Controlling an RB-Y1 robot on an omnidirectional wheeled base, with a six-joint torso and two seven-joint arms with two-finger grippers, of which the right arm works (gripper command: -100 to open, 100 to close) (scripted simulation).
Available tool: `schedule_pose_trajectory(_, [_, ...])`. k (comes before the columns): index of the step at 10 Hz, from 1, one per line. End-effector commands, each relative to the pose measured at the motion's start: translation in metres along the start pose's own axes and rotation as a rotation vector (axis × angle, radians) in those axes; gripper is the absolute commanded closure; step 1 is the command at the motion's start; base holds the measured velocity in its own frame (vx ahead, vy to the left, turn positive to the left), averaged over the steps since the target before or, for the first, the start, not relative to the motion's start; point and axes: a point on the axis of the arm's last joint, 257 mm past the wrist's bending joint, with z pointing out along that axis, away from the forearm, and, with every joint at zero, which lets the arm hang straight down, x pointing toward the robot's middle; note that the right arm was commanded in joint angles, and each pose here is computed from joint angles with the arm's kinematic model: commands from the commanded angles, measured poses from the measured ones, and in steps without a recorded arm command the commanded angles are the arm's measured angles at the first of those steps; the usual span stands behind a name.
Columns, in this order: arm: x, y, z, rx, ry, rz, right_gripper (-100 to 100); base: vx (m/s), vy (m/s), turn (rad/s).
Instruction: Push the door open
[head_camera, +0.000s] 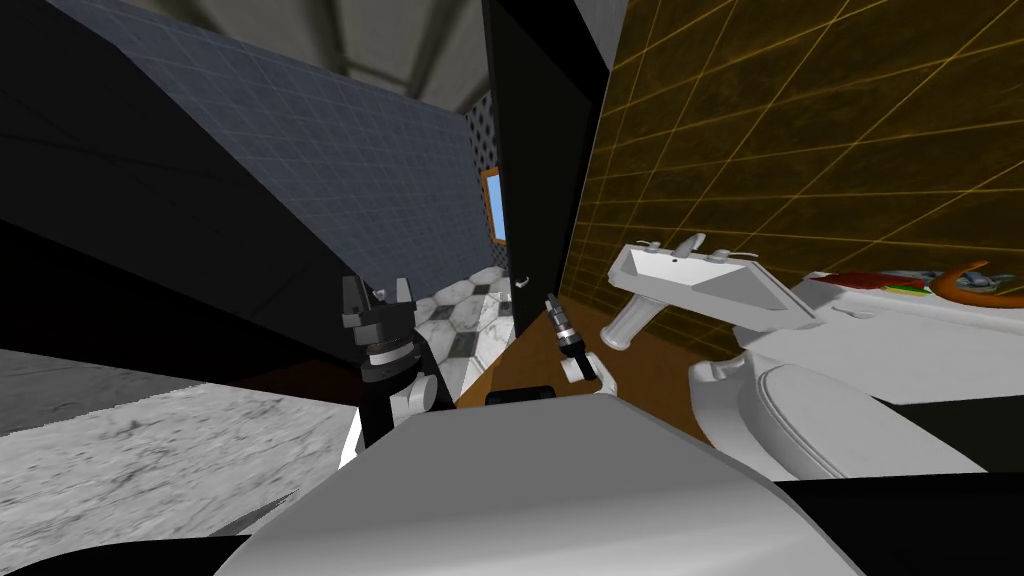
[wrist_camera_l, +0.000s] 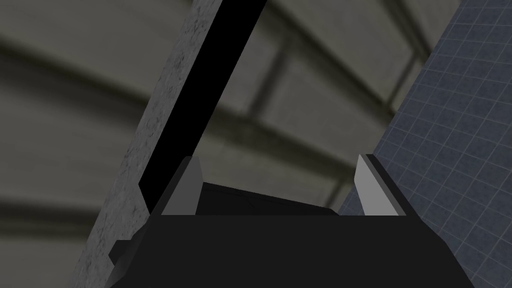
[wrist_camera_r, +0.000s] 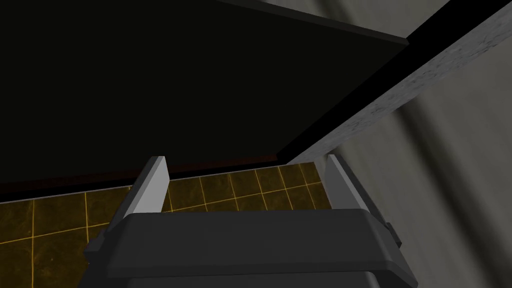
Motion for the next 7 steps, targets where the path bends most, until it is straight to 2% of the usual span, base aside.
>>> schedule_pose_trajectory(1, [0.007,-0.013,-0.0012,0.020,0.020,0.017,-100,0.090,-0.072,0.048])
schedule_pose_trajectory(4, [0.020,-0.034,-0.0029,0.047,0.055,0.044,-100,0.095,-0.079,0.056])
schedule_pose_trajectory(7, [0.030,-0.052,-0.0068,0.077,0.080,0.064,-100,0.058,-0.049,0.040])
